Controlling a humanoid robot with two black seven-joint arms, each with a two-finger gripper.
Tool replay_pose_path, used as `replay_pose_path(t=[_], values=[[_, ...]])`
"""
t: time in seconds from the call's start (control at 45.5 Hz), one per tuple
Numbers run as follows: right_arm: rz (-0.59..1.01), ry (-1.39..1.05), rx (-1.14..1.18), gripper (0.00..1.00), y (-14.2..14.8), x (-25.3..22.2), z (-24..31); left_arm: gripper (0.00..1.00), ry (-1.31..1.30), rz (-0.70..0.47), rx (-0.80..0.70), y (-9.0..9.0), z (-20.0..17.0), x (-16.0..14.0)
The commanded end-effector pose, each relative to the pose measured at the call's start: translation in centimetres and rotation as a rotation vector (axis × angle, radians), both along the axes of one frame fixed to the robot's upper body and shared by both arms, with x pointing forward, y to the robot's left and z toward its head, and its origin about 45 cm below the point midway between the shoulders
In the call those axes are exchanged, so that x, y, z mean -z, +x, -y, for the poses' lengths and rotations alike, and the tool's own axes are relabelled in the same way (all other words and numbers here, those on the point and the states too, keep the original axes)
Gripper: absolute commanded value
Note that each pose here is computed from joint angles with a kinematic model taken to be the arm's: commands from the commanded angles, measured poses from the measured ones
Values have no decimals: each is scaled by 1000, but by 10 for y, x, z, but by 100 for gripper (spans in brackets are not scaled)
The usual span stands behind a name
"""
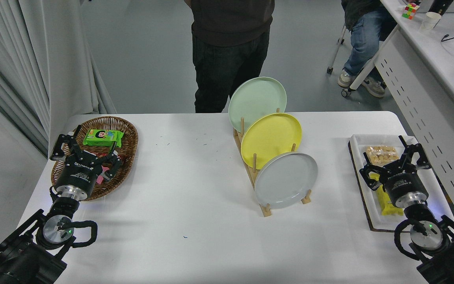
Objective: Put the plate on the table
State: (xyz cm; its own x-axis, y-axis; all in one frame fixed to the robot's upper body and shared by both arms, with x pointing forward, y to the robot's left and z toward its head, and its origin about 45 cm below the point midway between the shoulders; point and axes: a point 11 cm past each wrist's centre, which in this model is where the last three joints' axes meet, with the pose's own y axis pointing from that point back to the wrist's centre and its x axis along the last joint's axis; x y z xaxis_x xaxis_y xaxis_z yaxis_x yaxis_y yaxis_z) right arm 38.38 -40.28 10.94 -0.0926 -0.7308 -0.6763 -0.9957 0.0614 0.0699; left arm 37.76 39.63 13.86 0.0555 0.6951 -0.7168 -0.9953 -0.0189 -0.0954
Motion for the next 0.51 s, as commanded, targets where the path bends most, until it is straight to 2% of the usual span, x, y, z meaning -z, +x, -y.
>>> replay_pose_path(t=[0.0, 0.484], values=[[9, 3, -8, 100, 0, -1, 0, 98, -1, 0, 0, 0, 0, 0], [8, 1, -9, 100, 0, -1, 0, 98, 1, 0, 0, 0, 0, 0]])
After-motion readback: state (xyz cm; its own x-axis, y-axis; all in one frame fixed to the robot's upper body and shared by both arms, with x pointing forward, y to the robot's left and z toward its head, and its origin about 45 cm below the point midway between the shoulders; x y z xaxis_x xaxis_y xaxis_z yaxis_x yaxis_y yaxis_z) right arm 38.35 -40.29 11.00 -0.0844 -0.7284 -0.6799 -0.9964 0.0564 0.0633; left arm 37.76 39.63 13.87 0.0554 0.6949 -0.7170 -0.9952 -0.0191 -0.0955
